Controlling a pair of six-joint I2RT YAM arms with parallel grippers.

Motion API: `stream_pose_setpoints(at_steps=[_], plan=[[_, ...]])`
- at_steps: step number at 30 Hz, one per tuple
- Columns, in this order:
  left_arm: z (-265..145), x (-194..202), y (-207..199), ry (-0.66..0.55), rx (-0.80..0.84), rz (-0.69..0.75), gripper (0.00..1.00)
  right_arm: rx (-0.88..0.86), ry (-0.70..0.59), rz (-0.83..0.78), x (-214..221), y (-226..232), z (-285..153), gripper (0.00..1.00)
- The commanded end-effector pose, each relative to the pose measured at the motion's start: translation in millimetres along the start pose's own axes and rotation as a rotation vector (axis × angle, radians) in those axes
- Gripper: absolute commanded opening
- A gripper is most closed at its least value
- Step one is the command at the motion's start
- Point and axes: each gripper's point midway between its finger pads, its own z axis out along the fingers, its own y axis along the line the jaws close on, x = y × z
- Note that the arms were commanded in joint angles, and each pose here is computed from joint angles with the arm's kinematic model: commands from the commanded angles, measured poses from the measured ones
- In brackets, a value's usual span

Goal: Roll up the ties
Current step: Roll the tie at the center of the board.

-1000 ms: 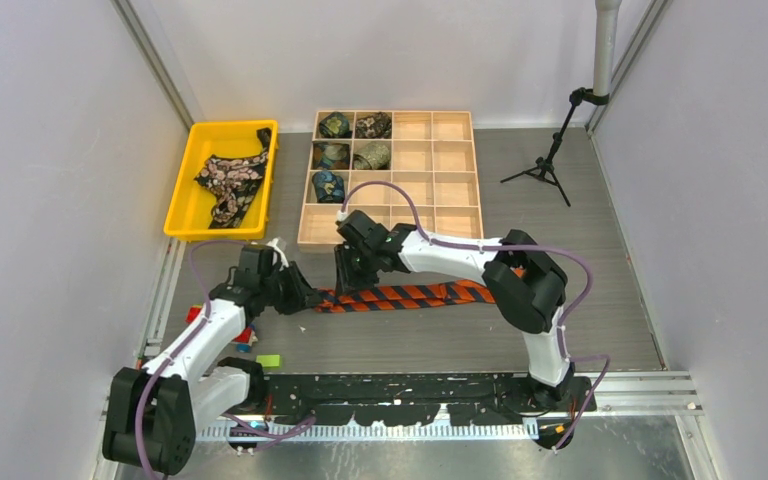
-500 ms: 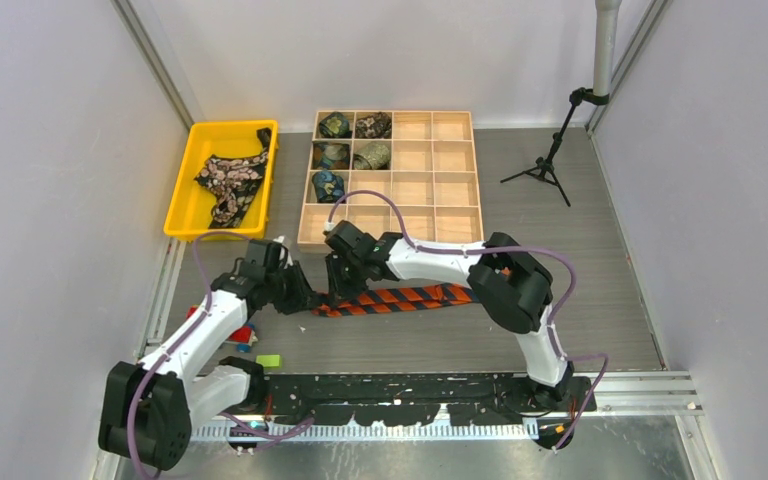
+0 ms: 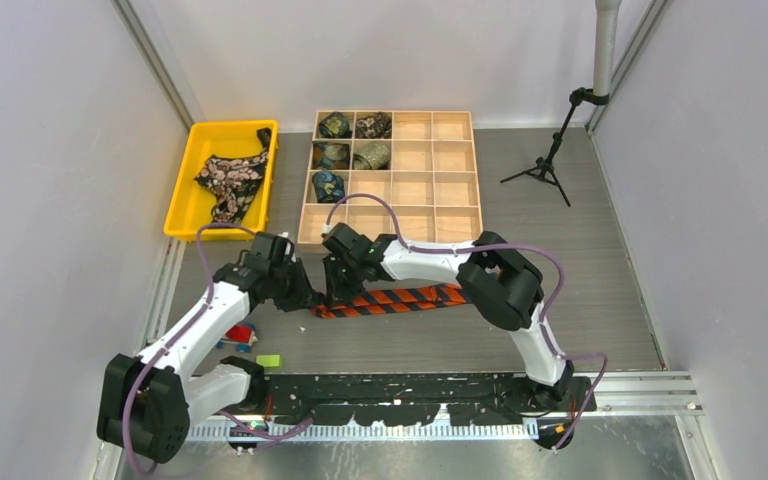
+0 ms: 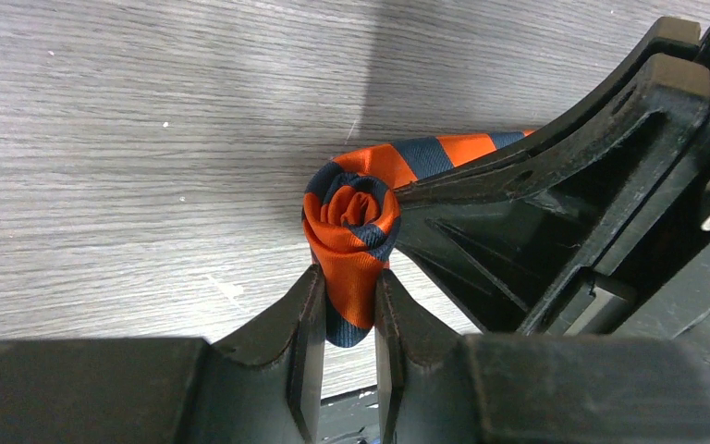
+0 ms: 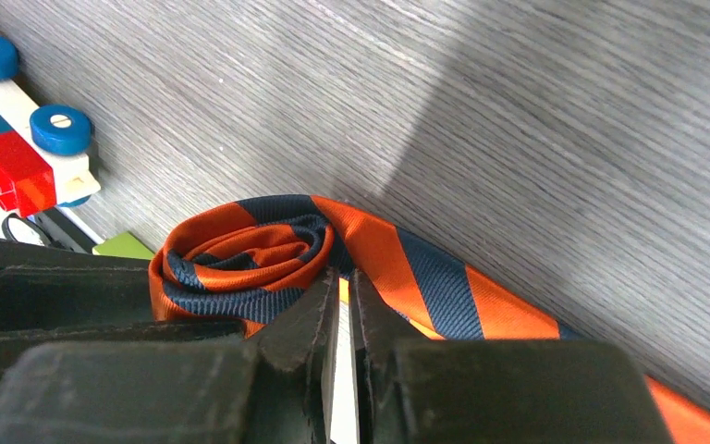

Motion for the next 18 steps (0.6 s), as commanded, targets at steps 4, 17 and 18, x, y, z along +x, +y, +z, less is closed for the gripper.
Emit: stream_pose_setpoints(at_steps=[4, 17, 18], plan=[[2, -5, -16, 0.012, -0.009, 0.068, 0.11, -0.144, -0.052, -0.003, -16, 43, -2, 0.15], [5, -7, 3, 0.002, -0.212, 0.161, 0.08, -0.099, -0.068, -0.018, -10, 37, -14, 0.14], [5, -7, 5, 0.004, -0.228, 0.167, 0.08, -0.081, -0.074, -0.027, -10, 34, -18, 0.14]])
